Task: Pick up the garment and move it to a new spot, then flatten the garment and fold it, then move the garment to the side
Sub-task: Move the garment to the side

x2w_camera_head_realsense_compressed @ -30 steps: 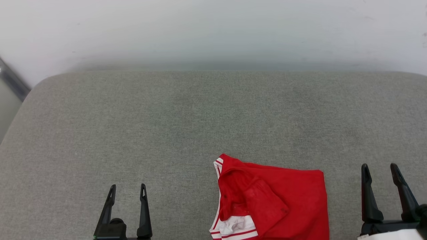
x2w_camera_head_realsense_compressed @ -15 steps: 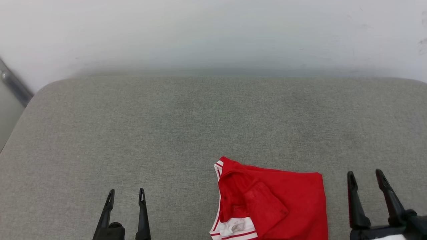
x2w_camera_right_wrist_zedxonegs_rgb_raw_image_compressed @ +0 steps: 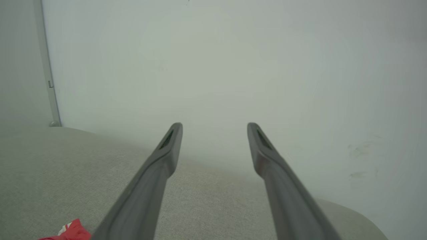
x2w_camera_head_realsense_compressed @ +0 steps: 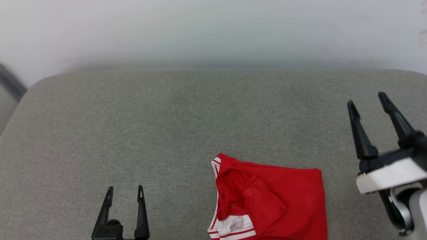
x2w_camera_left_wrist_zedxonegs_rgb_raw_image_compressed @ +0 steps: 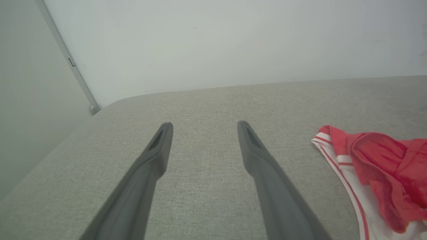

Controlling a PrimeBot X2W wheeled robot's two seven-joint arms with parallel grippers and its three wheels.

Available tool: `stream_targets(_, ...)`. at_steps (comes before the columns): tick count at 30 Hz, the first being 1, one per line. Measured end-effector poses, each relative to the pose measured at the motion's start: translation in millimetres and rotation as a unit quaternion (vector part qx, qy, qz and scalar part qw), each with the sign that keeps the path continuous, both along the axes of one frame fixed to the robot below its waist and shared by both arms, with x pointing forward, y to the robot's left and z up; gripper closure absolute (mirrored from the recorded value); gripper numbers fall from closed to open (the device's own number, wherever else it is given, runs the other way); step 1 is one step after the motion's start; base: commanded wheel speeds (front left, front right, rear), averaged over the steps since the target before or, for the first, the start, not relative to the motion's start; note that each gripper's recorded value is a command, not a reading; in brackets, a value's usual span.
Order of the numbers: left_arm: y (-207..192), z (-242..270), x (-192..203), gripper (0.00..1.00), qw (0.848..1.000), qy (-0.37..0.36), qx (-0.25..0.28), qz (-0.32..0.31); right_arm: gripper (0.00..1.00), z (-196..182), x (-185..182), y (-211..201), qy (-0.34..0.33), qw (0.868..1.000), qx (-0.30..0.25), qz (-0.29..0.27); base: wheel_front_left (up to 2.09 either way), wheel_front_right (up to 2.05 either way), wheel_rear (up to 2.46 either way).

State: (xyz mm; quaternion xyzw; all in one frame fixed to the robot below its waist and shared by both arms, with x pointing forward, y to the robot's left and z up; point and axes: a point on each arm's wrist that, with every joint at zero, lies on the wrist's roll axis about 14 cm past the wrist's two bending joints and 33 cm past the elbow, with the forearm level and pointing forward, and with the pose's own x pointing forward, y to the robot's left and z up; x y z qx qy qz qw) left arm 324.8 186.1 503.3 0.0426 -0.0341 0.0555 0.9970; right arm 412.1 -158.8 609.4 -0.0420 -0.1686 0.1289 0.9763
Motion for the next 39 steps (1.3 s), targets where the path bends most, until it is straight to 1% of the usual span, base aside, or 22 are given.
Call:
stream_targets(2,-0.3,-1.4,1.3,0.0,1.0,0.002,-0.001,-0.001,0.0,-5.0,12.4,4.2,0.043,0.999,-0.011,0.015,0.0,0.0,0.0)
stream_targets(3,-0.7,-1.6,2.1,0.0,1.0,0.003,-0.001,-0.001,0.0,-13.5,18.6,6.3,0.083,0.996,-0.02,0.023,0.0,0.0,0.0)
stream_targets(4,-1.0,-1.7,2.9,0.0,1.0,0.003,-0.001,-0.002,0.0,-26.3,22.7,6.7,0.133,0.99,-0.022,0.029,0.0,0.0,0.0)
stream_targets(6,-1.3,-3.0,4.1,0.0,1.0,0.005,-0.001,-0.002,0.0,-48.7,25.0,6.0,0.223,0.974,-0.013,0.043,0.0,0.0,0.0)
stream_targets(7,-1.5,-3.6,4.8,0.0,1.0,0.006,-0.002,-0.002,0.0,-60.2,24.6,2.9,0.268,0.962,-0.019,0.047,0.0,0.0,0.0)
stream_targets(9,-1.3,-4.7,6.5,0.0,1.0,0.008,-0.002,-0.002,0.0,-74.9,22.1,-5.4,0.334,0.941,-0.029,0.053,0.0,0.0,0.0)
stream_targets(10,-1.5,-4.8,7.9,0.0,1.0,0.008,-0.003,-0.002,0.0,-84.0,19.1,-8.6,0.369,0.927,-0.026,0.057,0.0,0.0,0.0)
stream_targets(12,-1.4,-4.8,10.9,0.0,1.0,0.008,-0.004,-0.001,0.0,-105.3,8.9,-12.7,0.439,0.896,-0.022,0.067,0.0,0.0,0.0)
stream_targets(14,-1.7,-6.0,13.0,0.0,1.0,0.01,-0.005,-0.002,0.0,-128.9,-6.9,-14.6,0.509,0.857,-0.013,0.081,0.0,0.0,0.0)
stream_targets(16,-2.0,-7.3,15.3,0.0,1.0,0.012,-0.006,-0.002,0.0,-149.1,-22.1,-16.1,0.564,0.821,0.0,0.092,0.0,0.0,0.0)
stream_targets(18,-1.9,-7.4,18.7,0.0,1.0,0.011,-0.007,-0.002,0.0,-163.5,-32.4,-15.4,0.602,0.792,0.021,0.102,0.0,0.0,0.0)
stream_targets(20,-1.6,-9.0,20.8,0.0,1.0,0.014,-0.007,-0.001,0.0,-173.6,-38.6,-11.9,0.628,0.769,0.043,0.112,0.0,0.0,0.0)
stream_targets(22,-0.9,-10.2,23.3,0.0,1.0,0.015,-0.007,0.0,0.0,-182.0,-39.7,-9.0,0.642,0.756,0.06,0.116,0.0,0.0,0.0)
stream_targets(24,-0.1,-11.9,25.6,0.0,1.0,0.018,-0.007,0.0,0.0,-193.7,-44.5,-3.7,0.663,0.736,0.066,0.122,0.0,0.0,0.0)
stream_targets(27,0.2,-13.7,30.8,0.0,1.0,0.02,-0.007,0.0,0.0,-209.4,-50.9,11.1,0.685,0.711,0.074,0.138,0.0,0.0,0.0)
stream_targets(30,2.0,-16.7,35.0,0.0,1.0,0.025,-0.006,0.003,0.0,-223.9,-54.9,26.1,0.701,0.692,0.083,0.152,0.0,0.0,0.0)
stream_targets(33,3.1,-20.3,37.6,0.0,1.0,0.03,-0.006,0.006,0.0,-236.5,-59.1,40.3,0.713,0.678,0.076,0.165,0.0,0.0,0.0)
stream_targets(39,6.2,-24.7,38.5,0.0,0.999,0.037,-0.006,0.012,0.0,-251.7,-60.1,55.6,0.723,0.666,0.057,0.177,0.0,0.0,0.0)
